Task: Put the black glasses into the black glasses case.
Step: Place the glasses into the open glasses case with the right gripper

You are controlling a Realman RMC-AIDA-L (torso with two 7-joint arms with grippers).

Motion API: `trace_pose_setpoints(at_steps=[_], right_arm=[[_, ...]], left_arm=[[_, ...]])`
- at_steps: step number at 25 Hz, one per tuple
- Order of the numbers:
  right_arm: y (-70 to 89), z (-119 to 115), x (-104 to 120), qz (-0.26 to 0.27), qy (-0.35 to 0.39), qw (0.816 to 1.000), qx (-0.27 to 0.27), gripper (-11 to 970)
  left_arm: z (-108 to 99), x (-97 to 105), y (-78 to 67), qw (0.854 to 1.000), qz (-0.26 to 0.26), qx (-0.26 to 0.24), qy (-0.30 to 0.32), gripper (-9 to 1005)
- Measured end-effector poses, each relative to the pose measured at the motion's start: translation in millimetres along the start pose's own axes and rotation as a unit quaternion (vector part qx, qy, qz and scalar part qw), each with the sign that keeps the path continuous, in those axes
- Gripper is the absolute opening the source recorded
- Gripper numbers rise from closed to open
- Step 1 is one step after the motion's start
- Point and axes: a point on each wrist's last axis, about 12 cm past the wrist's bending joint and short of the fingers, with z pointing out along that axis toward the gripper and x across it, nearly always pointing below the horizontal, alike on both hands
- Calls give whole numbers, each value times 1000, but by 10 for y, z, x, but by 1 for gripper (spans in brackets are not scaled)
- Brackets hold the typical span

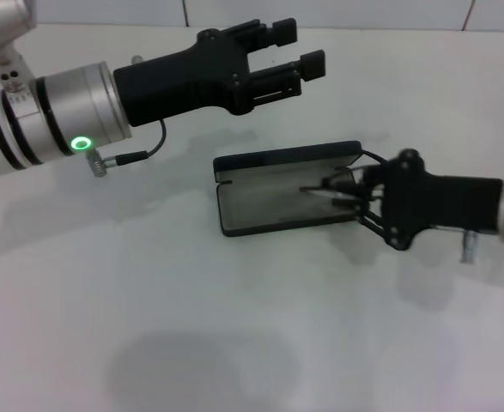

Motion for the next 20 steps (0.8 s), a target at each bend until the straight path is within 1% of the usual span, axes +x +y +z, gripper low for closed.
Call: trace_pose_setpoints(at_steps=[1,4,6,8,10,13,20], right_arm=[[-16,62,-15,-8,13,1000,7,108],[2,270,-57,-36,46,998,13,108],[47,414,-93,-61,66,996,14,108],[93,493,-106,-79,79,994,12,108],[133,543,-113,-93,88,992,8,108],[162,574,-119,-100,92,991,5,107],[170,668,-128,-117,109,987,20,107]], left_arm=[[8,-3,0,1000,0,1,0,713],[42,-2,3,1000,1,0,2,713],[71,-4,13,1000,3,-3,6,713],[93,-13,23,1000,4,-5,7,714],[110,-24,30,1000,6,-5,8,714],[129,-34,36,1000,7,-5,9,714],[171,-39,42,1000,11,-3,12,712]])
